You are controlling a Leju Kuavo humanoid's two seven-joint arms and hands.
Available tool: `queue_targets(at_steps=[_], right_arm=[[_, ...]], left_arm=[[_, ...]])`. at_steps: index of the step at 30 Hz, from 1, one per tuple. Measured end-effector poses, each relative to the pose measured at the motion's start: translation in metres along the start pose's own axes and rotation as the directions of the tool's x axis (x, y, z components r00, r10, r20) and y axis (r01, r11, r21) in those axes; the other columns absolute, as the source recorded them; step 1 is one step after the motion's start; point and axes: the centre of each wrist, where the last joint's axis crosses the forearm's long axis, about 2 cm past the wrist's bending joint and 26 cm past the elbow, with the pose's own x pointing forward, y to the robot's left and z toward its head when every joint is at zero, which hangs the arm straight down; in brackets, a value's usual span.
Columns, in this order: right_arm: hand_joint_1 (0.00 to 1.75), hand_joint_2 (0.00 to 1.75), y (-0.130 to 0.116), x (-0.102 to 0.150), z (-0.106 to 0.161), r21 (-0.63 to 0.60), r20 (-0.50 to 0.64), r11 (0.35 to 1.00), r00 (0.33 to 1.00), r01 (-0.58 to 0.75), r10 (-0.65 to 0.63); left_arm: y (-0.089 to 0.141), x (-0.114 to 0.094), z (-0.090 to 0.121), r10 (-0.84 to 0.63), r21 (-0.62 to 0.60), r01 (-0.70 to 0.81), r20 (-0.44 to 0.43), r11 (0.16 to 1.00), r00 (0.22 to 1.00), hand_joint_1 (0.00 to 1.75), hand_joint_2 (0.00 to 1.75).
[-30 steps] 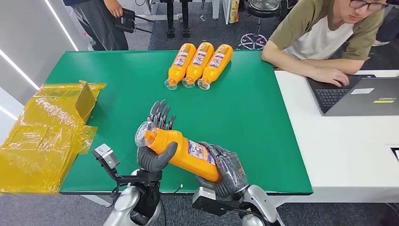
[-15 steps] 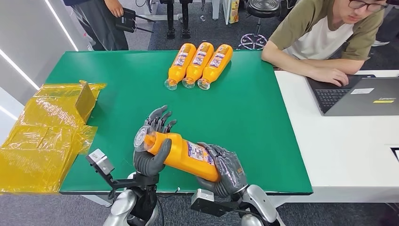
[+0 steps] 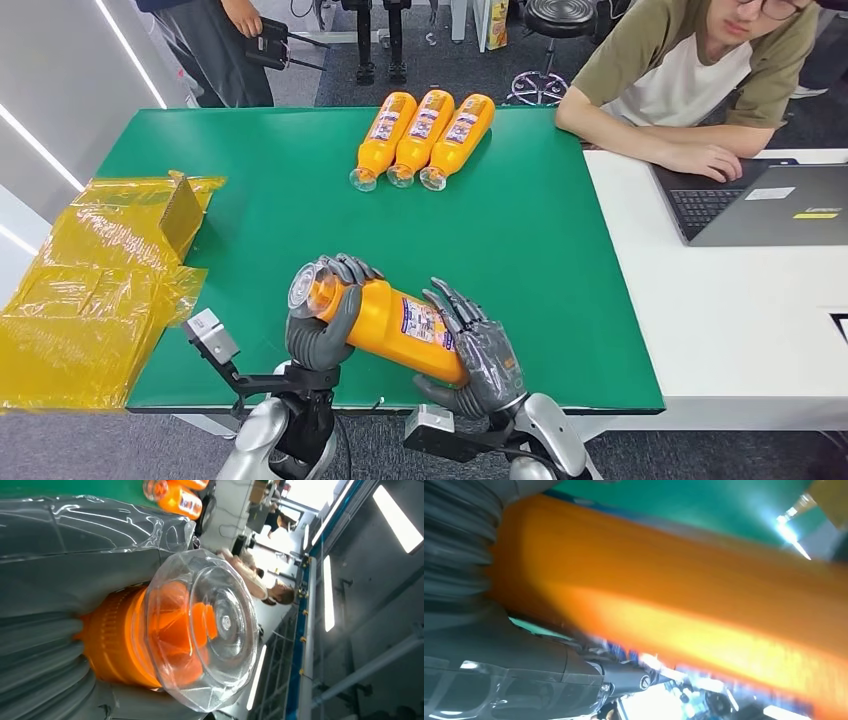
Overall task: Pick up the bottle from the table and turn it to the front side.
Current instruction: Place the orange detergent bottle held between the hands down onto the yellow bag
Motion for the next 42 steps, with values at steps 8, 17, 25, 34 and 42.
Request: queue_targets(at_steps=[8, 17, 25, 34, 42], right_arm=[[0.0, 1.75, -0.002, 0.008, -0.003, -0.115, 0.034, 0.989, 0.996, 0.089, -0.086], [0.0, 1.75, -0.003, 0.01, -0.004, -0.13, 0.039, 0.987, 0.995, 0.099, -0.094], [0.0, 1.75, -0.004, 0.017, 0.0, -0.259, 0.06, 0.952, 0.987, 0.162, -0.151], [0.0, 1.75, -0.004, 0.029, 0.017, -0.464, 0.101, 0.839, 0.958, 0.284, -0.269], [0.0, 1.75, 0.001, 0.036, 0.024, -0.508, 0.122, 0.791, 0.937, 0.341, -0.326]], left_arm=[[0.002, 0.003, -0.004, -0.03, 0.013, 0.03, -0.002, 0.999, 1.0, 1.75, 1.75], [0.003, 0.003, -0.005, -0.064, 0.017, 0.064, 0.002, 0.998, 0.998, 1.75, 1.75], [0.056, 0.058, 0.0, -0.978, 0.259, 0.945, -0.014, 0.198, 0.209, 1.75, 1.75], [0.178, 0.15, 0.034, -0.91, 0.157, 0.907, -0.218, -0.39, -0.354, 1.75, 1.75], [0.253, 0.197, 0.045, -0.761, -0.156, 0.786, -0.199, -0.598, -0.618, 1.75, 1.75]])
